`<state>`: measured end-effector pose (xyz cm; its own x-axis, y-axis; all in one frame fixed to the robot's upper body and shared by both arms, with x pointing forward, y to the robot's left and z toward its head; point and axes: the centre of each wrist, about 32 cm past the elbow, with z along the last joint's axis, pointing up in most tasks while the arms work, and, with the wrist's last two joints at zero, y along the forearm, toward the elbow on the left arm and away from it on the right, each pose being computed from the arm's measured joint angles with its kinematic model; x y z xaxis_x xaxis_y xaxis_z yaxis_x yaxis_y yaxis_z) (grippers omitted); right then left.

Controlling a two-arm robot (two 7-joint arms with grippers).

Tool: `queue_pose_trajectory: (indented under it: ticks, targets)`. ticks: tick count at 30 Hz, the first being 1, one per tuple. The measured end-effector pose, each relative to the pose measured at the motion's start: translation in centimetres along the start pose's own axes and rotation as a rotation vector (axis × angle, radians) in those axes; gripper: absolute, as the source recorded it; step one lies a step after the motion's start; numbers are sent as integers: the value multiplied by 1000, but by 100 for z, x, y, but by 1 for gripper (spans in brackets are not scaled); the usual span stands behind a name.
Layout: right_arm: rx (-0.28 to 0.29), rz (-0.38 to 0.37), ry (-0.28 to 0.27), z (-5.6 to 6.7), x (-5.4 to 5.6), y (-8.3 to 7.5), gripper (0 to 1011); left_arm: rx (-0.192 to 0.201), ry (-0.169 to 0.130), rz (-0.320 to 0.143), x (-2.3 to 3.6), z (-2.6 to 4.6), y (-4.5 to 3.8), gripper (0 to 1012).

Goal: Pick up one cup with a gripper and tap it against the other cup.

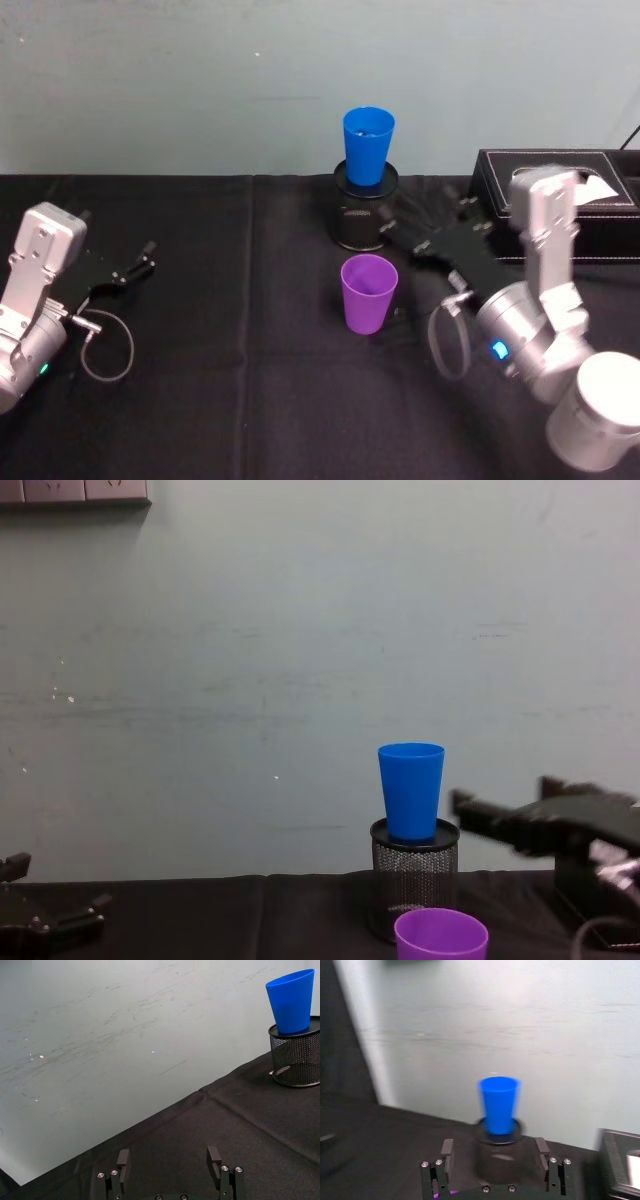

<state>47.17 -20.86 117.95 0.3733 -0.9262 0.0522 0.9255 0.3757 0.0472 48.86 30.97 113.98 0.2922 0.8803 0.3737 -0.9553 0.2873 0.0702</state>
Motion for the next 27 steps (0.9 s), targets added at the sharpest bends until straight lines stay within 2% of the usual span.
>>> queue_pose_trajectory:
  ticks: [5, 8, 9, 14, 15, 18, 27]
  targets:
    - [-41, -106, -5, 88, 143, -15, 1000, 0, 0, 0, 0, 0, 0, 1000]
    - [-86, -146, -18, 38, 201, -1, 1000, 0, 0, 0, 0, 0, 0, 1000]
    - [-111, -160, -26, -27, 220, 13, 1000, 0, 0, 0, 0, 0, 0, 1000]
    - [-140, -177, -46, -185, 220, 43, 1000, 0, 0, 0, 0, 0, 0, 1000]
    - [-143, -180, -54, -253, 209, 57, 1000, 0, 0, 0, 0, 0, 0, 1000]
    - [-129, -179, -60, -363, 186, 80, 1002, 0, 0, 0, -1, 0, 0, 1000]
    - [-131, -179, -62, -345, 188, 80, 1002, 0, 0, 0, 0, 0, 0, 1000]
